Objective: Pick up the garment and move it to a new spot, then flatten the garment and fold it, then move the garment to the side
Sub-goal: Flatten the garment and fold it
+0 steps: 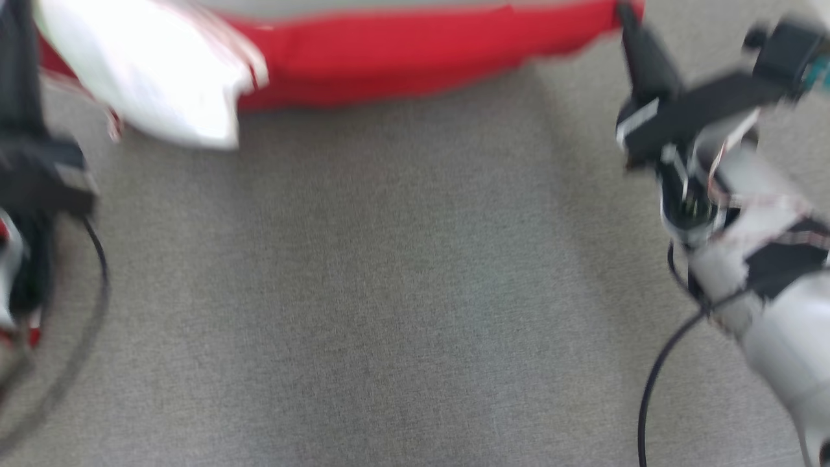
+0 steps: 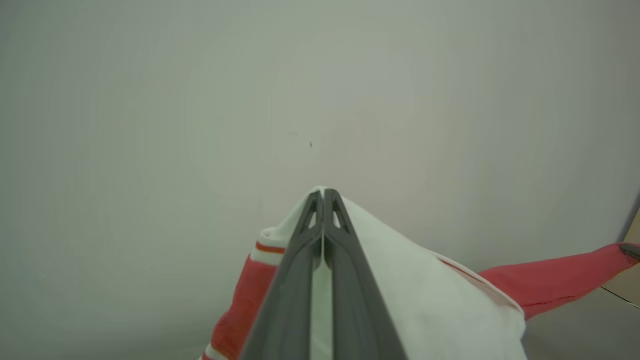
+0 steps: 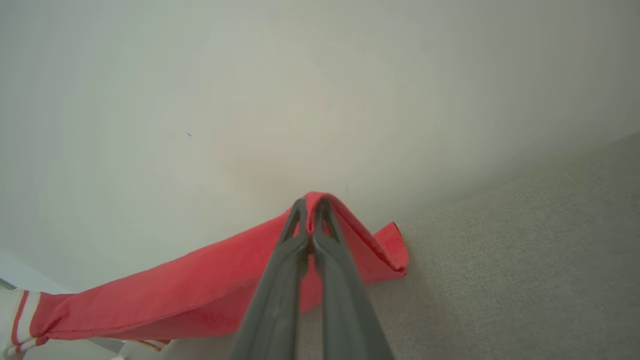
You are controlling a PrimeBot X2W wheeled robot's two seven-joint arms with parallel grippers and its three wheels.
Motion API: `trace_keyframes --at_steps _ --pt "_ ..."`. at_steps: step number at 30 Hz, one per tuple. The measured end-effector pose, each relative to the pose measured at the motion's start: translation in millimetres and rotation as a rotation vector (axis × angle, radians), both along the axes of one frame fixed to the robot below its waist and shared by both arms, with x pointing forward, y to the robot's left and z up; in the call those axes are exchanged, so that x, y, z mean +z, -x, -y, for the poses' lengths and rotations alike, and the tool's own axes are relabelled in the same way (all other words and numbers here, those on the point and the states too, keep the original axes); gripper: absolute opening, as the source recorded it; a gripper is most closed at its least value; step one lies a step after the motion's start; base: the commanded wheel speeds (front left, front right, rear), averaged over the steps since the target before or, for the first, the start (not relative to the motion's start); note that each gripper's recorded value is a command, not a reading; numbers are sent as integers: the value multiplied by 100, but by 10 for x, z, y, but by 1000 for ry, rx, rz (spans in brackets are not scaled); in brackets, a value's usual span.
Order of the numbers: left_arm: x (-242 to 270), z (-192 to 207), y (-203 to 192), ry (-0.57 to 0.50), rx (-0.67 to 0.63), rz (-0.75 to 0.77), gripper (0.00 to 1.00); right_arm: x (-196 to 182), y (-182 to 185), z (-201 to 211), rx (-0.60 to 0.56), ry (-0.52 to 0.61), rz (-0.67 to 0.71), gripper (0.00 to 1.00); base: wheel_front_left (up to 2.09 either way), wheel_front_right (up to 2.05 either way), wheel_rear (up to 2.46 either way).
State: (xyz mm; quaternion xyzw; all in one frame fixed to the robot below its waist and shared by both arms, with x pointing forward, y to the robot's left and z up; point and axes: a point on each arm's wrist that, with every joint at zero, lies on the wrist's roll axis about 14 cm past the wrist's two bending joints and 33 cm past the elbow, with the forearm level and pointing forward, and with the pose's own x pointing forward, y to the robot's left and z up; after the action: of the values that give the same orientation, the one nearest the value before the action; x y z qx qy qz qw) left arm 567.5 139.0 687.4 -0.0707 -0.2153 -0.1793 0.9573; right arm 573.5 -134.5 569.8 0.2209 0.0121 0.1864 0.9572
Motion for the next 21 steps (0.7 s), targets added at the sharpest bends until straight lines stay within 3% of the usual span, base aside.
trace_keyframes --at_steps 8,21 --pt "-384 -53 742 131 36 -128 0 -383 661 163 -8 -35 -95 0 0 0 0" --pt "-1017 -144 1488 334 135 -305 0 -832 1288 89 9 -68 -192 0 0 0 0"
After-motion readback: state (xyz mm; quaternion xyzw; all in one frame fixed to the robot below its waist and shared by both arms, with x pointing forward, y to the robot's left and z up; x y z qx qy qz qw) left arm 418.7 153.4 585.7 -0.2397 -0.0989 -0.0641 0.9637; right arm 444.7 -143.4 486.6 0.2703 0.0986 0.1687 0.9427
